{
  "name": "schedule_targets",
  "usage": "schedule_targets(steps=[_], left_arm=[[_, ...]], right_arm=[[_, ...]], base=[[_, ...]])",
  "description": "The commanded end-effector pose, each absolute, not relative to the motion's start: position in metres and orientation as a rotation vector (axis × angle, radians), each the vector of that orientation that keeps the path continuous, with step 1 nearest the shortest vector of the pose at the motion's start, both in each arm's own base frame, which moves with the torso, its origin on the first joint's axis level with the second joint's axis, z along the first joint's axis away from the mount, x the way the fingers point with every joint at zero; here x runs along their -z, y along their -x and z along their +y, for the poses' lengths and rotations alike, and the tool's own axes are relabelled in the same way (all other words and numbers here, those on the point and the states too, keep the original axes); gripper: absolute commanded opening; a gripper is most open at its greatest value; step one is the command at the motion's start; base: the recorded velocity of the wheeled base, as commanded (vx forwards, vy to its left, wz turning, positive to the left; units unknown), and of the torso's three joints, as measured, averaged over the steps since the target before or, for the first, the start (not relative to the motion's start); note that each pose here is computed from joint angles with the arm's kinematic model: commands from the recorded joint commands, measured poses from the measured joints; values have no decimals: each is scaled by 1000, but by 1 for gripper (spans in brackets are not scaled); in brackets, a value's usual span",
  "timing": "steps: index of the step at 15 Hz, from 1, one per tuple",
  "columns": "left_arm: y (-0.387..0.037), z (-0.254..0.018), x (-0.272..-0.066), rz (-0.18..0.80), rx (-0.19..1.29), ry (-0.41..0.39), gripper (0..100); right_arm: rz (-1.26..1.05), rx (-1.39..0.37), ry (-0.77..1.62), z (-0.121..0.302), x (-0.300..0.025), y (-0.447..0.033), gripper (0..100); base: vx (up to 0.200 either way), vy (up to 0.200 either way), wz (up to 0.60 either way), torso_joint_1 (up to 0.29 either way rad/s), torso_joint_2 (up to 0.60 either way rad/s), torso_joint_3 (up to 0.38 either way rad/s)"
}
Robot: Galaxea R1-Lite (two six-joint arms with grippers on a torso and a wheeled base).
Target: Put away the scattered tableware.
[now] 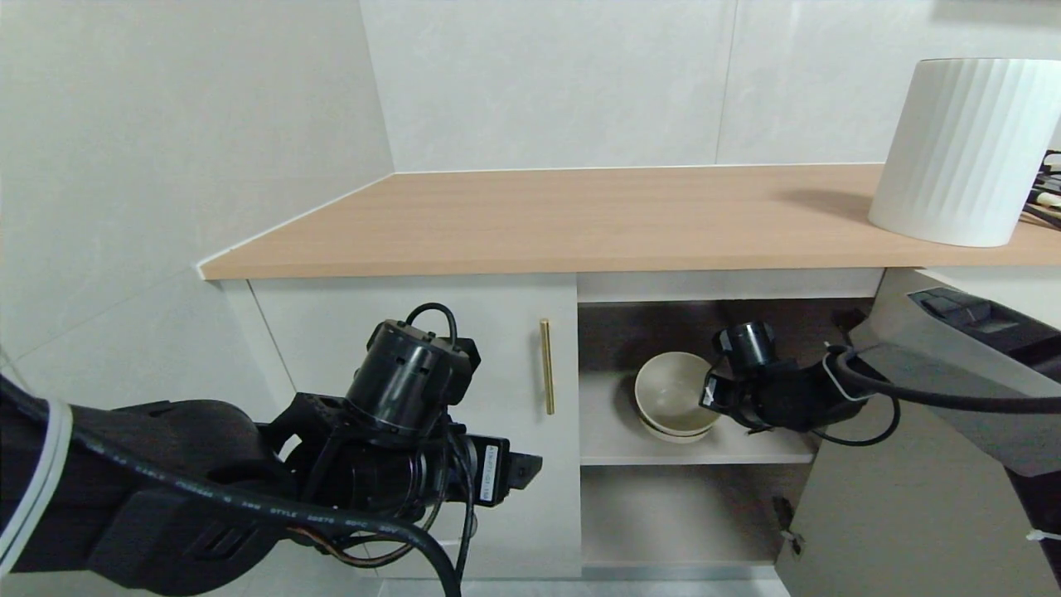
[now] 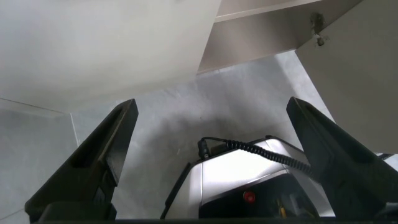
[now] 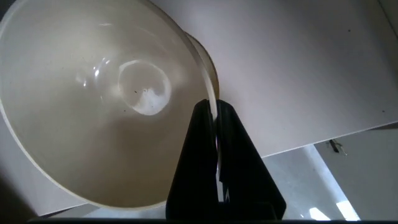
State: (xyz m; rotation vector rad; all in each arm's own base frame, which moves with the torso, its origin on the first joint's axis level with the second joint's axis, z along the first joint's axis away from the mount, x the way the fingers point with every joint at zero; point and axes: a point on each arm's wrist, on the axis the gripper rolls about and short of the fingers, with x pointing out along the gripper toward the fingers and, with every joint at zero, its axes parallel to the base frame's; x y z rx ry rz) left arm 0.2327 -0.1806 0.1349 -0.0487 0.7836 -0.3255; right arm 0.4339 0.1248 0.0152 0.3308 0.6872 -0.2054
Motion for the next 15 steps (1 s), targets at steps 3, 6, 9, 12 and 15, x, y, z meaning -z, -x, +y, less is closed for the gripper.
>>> schedule_targets(steps=[3, 6, 9, 12, 15], left_arm=[[-233, -181, -135, 784, 325, 49, 100], [-233, -181, -136, 781, 323, 58, 100], [-234, -169, -156, 723, 297, 136, 100], [-221, -146, -191, 609, 292, 197, 100], [-194, -116, -218, 539, 269, 239, 100]], right_arm=[[694, 203, -328, 126, -12, -434, 100], [693, 197, -328, 128, -14, -432, 100], [690, 163, -333, 129, -45, -415, 100], [766, 30, -336, 135, -95, -368, 100], [826, -85, -288, 138, -146, -291, 100]], base=[[0, 0, 0, 0, 0, 0], [0, 0, 0, 0, 0, 0], [0, 0, 0, 0, 0, 0], [0, 0, 0, 0, 0, 0], [0, 0, 0, 0, 0, 0]])
